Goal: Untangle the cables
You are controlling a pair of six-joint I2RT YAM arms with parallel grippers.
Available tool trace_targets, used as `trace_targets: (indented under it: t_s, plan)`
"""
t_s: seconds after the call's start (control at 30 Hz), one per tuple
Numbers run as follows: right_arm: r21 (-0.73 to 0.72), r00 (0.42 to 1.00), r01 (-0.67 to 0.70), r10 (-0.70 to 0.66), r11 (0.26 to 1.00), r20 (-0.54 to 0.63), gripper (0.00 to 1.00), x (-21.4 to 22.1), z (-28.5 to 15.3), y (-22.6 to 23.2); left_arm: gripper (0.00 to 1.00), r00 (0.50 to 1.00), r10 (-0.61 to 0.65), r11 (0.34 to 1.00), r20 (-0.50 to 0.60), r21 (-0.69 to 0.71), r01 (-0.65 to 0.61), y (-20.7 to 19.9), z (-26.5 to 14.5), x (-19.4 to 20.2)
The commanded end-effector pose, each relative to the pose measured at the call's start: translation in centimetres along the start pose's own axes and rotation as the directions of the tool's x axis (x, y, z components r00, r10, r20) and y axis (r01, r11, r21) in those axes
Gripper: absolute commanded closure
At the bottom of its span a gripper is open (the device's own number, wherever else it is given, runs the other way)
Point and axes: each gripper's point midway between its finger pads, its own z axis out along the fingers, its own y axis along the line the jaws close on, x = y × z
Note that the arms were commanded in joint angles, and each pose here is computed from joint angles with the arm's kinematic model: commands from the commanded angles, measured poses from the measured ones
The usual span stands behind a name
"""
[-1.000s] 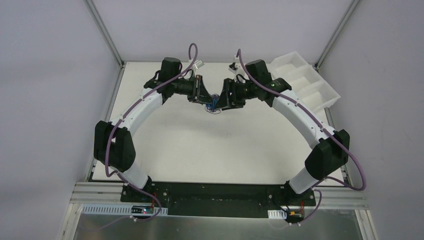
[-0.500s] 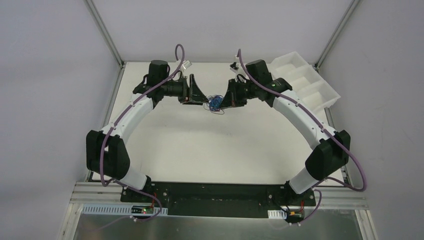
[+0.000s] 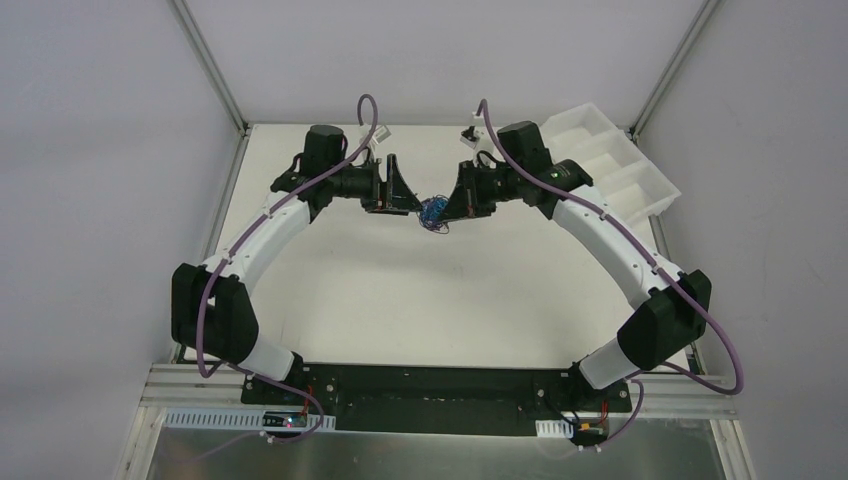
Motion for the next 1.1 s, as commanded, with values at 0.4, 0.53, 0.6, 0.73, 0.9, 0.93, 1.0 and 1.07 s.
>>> trace_targets:
  t_s: [0.4, 0.53, 0.6, 0.73, 0.9, 0.93, 1.0, 1.07]
  plan:
    - [-0.033, 0.999, 0.041, -0.04, 0.999, 0.025, 1.0, -0.2, -2.6, 0.0, 1.0, 0.993, -0.115, 0.986, 0.03, 0.125, 0.111, -1.5, -0.8, 0.2]
    - [0.054, 1.0, 0.003, -0.004, 0.999, 0.028, 1.0, 0.3, -4.2, -4.2, 1.0, 0.974, -0.188, 0.982, 0.124, 0.023, 0.186, 2.2, -5.0, -0.8]
    - [0.096, 1.0, -0.009, 0.007, 0.995, 0.02, 1.0, 0.9, -5.2, -6.0, 1.0, 0.961, -0.198, 0.976, 0.192, -0.049, 0.211, 4.4, -7.6, -1.4]
    - [0.204, 0.998, -0.059, 0.057, 0.977, 0.016, 1.0, 2.4, -8.0, -10.5, 1.0, 0.931, -0.186, 0.941, 0.315, -0.215, 0.261, 8.9, -13.3, -2.0]
    - [0.329, 0.992, -0.127, 0.129, 0.936, 0.016, 1.0, 4.4, -11.4, -16.2, 1.0, 0.893, -0.182, 0.849, 0.412, -0.392, 0.354, 13.9, -19.8, -0.8]
    - [0.348, 0.99, -0.139, 0.143, 0.927, 0.016, 1.0, 4.8, -12.1, -17.1, 1.0, 0.886, -0.185, 0.832, 0.425, -0.412, 0.372, 14.5, -20.9, -0.6]
    - [0.385, 0.985, -0.163, 0.169, 0.909, 0.019, 1.0, 5.5, -13.2, -18.9, 1.0, 0.88, -0.182, 0.801, 0.439, -0.453, 0.391, 15.7, -22.6, -0.3]
    - [0.417, 0.984, -0.167, 0.178, 0.893, 0.013, 1.0, 6.2, -14.2, -20.5, 1.0, 0.879, -0.177, 0.771, 0.443, -0.492, 0.404, 16.7, -24.0, 0.1]
